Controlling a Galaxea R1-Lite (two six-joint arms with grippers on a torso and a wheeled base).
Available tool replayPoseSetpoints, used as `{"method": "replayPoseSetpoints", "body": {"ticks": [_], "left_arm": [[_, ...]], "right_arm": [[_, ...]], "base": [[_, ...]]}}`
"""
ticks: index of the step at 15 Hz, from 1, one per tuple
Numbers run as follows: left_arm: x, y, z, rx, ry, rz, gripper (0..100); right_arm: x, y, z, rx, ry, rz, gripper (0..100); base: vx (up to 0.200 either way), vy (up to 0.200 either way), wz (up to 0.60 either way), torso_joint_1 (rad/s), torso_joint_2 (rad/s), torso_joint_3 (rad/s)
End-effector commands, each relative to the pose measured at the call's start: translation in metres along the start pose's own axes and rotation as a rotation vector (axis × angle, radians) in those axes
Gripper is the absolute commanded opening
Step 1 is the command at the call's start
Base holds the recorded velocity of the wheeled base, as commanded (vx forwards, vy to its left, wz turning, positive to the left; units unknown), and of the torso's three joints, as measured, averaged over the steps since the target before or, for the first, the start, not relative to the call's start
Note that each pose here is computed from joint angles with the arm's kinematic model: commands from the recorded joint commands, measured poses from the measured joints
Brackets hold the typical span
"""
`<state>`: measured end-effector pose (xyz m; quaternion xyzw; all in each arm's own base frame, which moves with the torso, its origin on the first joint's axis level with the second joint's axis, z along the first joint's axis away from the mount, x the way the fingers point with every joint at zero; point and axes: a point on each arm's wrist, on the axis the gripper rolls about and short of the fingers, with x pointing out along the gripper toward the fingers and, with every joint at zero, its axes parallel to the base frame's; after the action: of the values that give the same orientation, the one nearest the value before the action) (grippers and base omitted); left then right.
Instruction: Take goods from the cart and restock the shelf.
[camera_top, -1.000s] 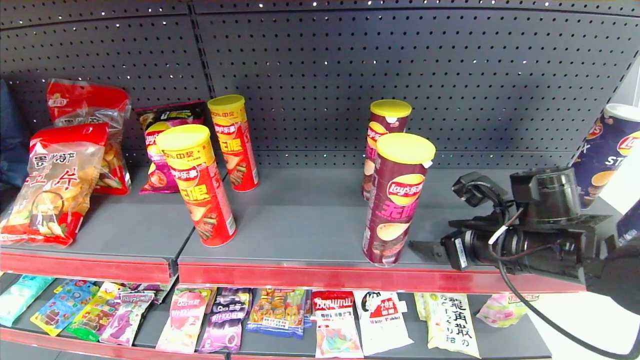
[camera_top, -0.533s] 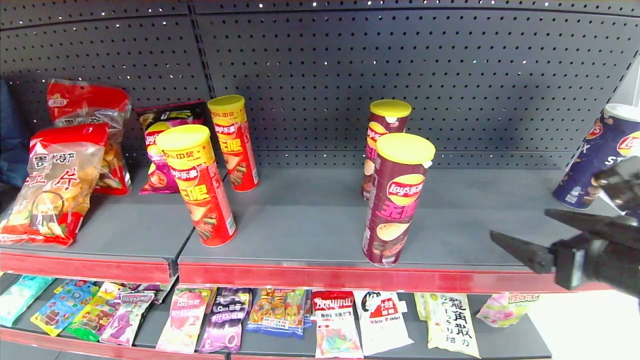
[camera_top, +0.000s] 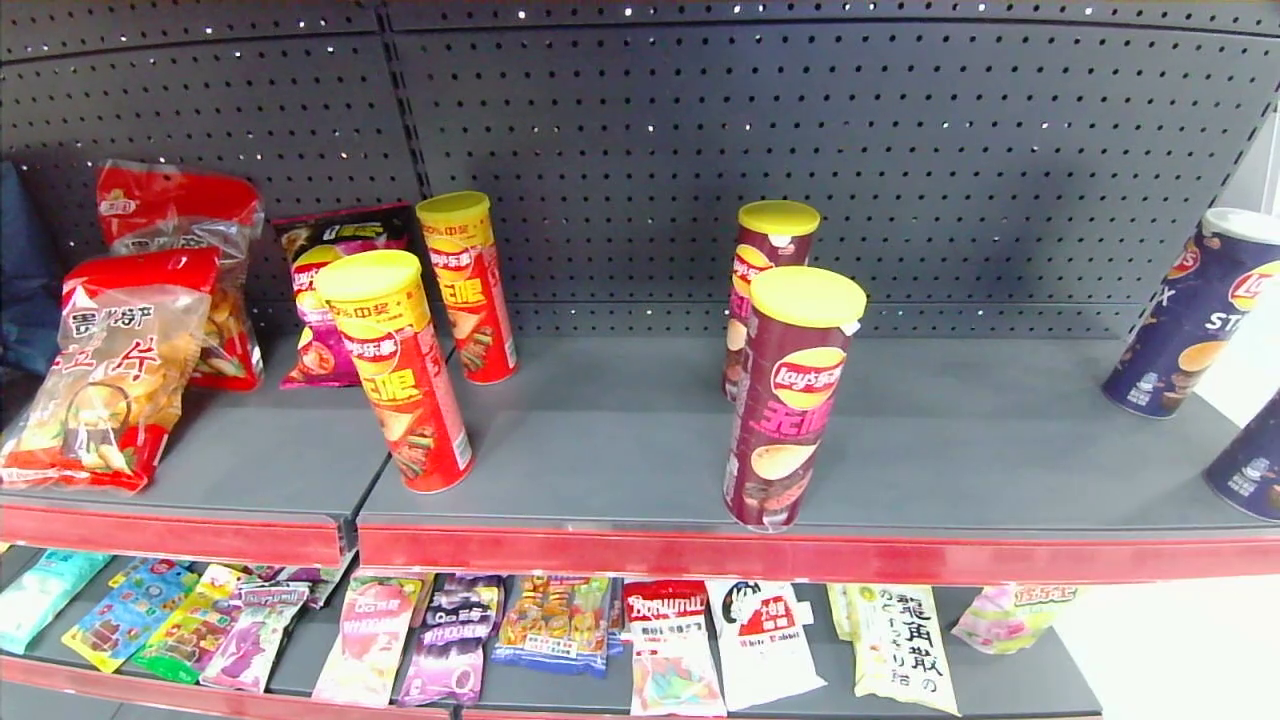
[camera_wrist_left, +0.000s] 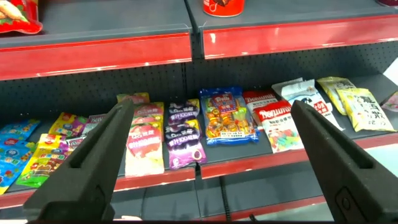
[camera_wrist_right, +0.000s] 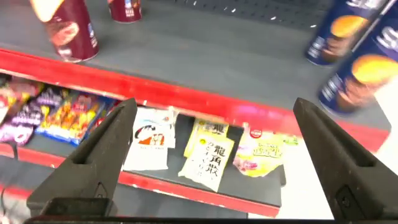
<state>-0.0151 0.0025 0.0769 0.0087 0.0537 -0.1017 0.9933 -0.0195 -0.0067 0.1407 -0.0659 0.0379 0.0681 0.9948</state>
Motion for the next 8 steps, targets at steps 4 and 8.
{"method": "replayPoseSetpoints", "body": {"ticks": [4,8], "left_arm": [[-0.0001,0.0,0.0004,0.0,-0.001,0.0,100],[-0.0001,0.0,0.0004,0.0,-0.001,0.0,100]], "right_arm": [[0.0102,0.0116,-0.0614,0.075,0.0,0.126,100],[0.0086,0.0151,-0.0617,0.117,-0.002,-0.162,100]], "base": [[0.0,0.0,0.0,0.0,0.0,0.0],[0.0,0.0,0.0,0.0,0.0,0.0]]}}
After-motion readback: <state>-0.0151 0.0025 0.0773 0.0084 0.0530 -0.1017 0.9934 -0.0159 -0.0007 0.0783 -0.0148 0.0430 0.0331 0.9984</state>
